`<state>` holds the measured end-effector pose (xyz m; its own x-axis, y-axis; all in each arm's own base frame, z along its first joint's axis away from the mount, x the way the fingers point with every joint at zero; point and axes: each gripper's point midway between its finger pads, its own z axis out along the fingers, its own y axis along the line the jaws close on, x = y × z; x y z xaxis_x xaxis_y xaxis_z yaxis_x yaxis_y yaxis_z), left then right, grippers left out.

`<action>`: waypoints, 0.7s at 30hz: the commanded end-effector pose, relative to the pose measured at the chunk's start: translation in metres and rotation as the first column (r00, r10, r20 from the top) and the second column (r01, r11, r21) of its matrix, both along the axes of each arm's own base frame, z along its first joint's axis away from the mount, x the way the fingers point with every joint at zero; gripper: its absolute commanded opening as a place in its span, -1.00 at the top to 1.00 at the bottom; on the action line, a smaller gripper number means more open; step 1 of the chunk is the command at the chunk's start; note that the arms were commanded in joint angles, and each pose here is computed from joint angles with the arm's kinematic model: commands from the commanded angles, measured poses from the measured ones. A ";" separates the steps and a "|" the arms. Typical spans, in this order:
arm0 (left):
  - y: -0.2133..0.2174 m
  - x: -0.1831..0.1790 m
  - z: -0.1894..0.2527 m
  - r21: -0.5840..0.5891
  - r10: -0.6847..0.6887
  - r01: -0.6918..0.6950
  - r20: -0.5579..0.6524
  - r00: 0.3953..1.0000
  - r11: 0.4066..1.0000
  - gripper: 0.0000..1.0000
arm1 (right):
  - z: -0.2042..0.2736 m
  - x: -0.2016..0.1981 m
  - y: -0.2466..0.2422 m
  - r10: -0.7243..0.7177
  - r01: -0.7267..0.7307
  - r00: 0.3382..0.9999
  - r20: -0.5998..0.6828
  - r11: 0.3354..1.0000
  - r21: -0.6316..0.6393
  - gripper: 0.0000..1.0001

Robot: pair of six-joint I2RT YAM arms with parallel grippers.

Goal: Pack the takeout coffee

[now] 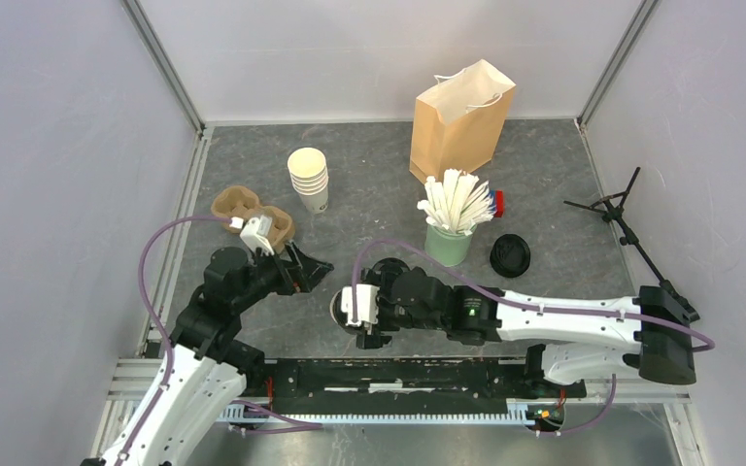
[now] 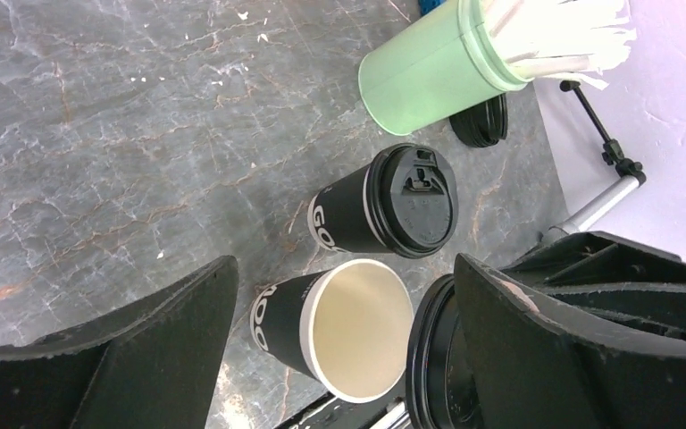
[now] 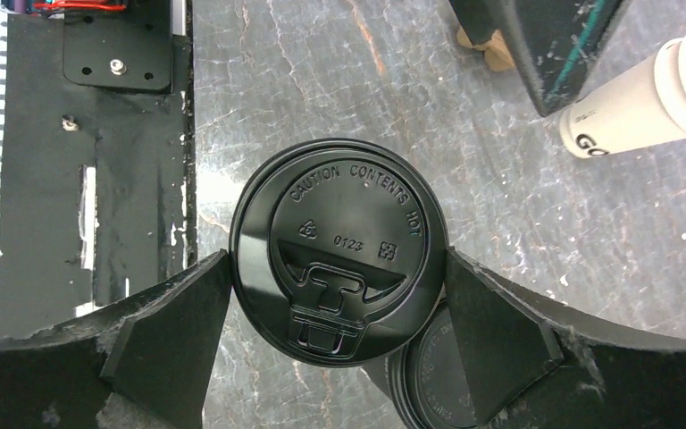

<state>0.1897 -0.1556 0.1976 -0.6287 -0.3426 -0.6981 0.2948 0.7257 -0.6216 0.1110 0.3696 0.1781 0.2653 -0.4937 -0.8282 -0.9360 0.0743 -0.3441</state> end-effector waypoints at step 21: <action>-0.007 -0.015 -0.044 -0.170 0.040 -0.068 -0.162 0.986 0.983 -0.70 | -0.010 0.029 0.022 -0.159 0.148 0.981 -0.110 0.983 -0.105 -0.90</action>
